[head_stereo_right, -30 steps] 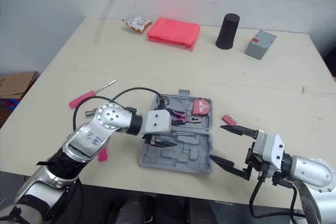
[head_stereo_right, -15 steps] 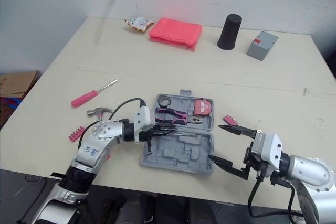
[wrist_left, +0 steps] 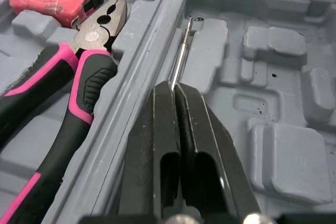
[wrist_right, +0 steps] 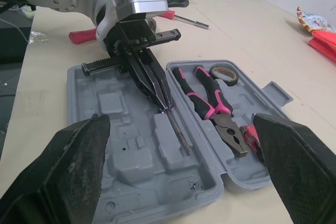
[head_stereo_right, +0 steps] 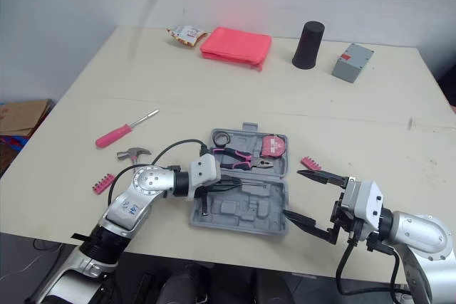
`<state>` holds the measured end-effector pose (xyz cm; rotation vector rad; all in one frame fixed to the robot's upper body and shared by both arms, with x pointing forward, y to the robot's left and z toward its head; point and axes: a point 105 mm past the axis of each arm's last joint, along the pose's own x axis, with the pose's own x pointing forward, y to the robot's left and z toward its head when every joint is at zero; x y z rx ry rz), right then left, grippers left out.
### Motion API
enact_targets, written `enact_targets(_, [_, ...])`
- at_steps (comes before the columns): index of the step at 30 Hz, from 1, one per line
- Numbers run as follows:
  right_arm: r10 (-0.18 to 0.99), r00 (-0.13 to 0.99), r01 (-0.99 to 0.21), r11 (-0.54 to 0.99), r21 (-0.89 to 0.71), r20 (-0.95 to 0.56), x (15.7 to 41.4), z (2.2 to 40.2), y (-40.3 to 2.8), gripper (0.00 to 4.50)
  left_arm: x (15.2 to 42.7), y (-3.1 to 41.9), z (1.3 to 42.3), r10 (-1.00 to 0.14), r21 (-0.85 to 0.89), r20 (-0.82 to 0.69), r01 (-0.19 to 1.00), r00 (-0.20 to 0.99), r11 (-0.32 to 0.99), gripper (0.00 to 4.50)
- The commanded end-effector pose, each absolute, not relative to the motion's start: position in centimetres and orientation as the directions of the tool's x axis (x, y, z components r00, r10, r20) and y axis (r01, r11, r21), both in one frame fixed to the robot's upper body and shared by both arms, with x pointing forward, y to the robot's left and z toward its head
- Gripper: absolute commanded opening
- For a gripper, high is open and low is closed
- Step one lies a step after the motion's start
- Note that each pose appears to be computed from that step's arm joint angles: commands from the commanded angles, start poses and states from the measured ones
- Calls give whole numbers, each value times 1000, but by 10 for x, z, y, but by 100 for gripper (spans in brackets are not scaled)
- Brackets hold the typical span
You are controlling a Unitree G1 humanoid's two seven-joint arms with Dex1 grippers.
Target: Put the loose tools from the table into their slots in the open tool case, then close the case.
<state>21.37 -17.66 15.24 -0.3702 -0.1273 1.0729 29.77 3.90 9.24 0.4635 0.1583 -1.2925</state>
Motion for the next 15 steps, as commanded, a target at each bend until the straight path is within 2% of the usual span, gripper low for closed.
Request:
enact_targets(1, [879,473,-824,419,-381,-56,212,157,-175,450,298,56,42,-771,121,-570,957,284,263,4])
enact_targets(4, [879,474,-824,420,-379,-57,213,156,-175,450,295,62,27,-695,99,-676,965,244,242,4])
enact_targets(6, [878,475,-825,421,-378,-58,213,156,-175,450,290,57,28,-707,82,-676,975,207,208,4])
enact_targets(11, [871,488,-817,432,-383,-58,214,158,-180,450,298,41,78,-856,212,-452,962,252,171,4])
enact_targets(15, [852,519,-799,452,-397,-75,213,160,-195,450,297,59,126,-929,316,-253,931,270,185,4])
